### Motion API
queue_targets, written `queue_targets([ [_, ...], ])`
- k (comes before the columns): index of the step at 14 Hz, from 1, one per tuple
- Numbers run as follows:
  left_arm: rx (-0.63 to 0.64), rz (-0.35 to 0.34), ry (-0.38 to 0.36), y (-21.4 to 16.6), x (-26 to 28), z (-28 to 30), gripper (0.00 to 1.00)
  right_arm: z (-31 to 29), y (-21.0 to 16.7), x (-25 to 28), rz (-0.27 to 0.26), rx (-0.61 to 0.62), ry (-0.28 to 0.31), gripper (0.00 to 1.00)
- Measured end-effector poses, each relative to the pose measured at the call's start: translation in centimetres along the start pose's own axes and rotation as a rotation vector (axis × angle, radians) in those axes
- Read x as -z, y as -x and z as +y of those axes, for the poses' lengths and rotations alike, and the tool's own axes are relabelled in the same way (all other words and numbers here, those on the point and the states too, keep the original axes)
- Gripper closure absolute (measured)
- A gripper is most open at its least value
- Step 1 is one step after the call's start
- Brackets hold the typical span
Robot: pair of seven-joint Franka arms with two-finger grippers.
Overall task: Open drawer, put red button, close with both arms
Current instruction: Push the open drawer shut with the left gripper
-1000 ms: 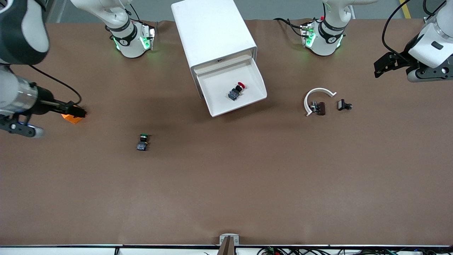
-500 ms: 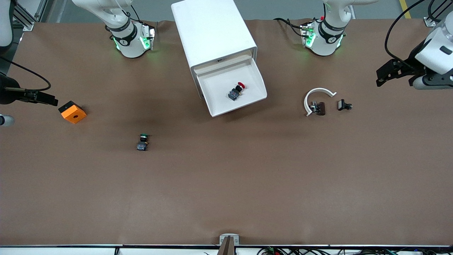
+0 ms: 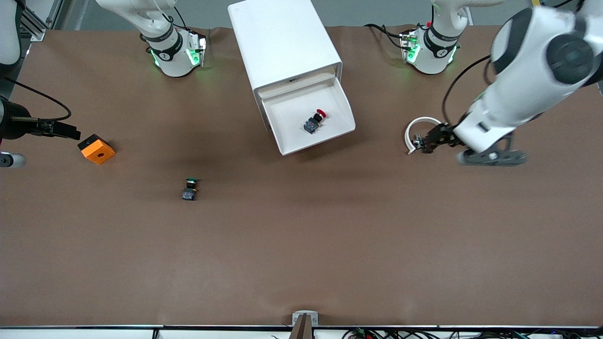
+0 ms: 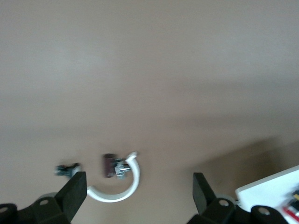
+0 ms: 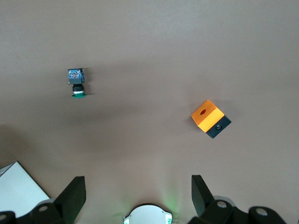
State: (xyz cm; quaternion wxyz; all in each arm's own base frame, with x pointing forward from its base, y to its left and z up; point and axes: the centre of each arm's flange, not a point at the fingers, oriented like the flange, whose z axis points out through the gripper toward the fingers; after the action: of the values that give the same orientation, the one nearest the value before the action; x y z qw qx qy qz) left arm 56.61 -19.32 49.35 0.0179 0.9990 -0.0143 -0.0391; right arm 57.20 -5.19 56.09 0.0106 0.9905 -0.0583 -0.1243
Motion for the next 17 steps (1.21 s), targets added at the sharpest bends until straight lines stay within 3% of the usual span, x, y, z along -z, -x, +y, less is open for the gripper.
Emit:
queue_targets([
  [5, 0.122, -0.033, 0.049, -0.4, -8.7, 10.1, 0.00, 0.5, 0.0, 0.1, 0.003, -0.003, -0.001, 0.00],
  [11, 0.273, -0.051, -0.004, 1.5, -17.3, 18.8, 0.00, 1.2, 0.0, 0.6, 0.021, 0.013, -0.004, 0.00],
  [17, 0.341, -0.083, -0.026, 4.6, -20.2, 24.2, 0.00, 1.3, 0.7, 4.9, 0.115, 0.011, -0.004, 0.00],
])
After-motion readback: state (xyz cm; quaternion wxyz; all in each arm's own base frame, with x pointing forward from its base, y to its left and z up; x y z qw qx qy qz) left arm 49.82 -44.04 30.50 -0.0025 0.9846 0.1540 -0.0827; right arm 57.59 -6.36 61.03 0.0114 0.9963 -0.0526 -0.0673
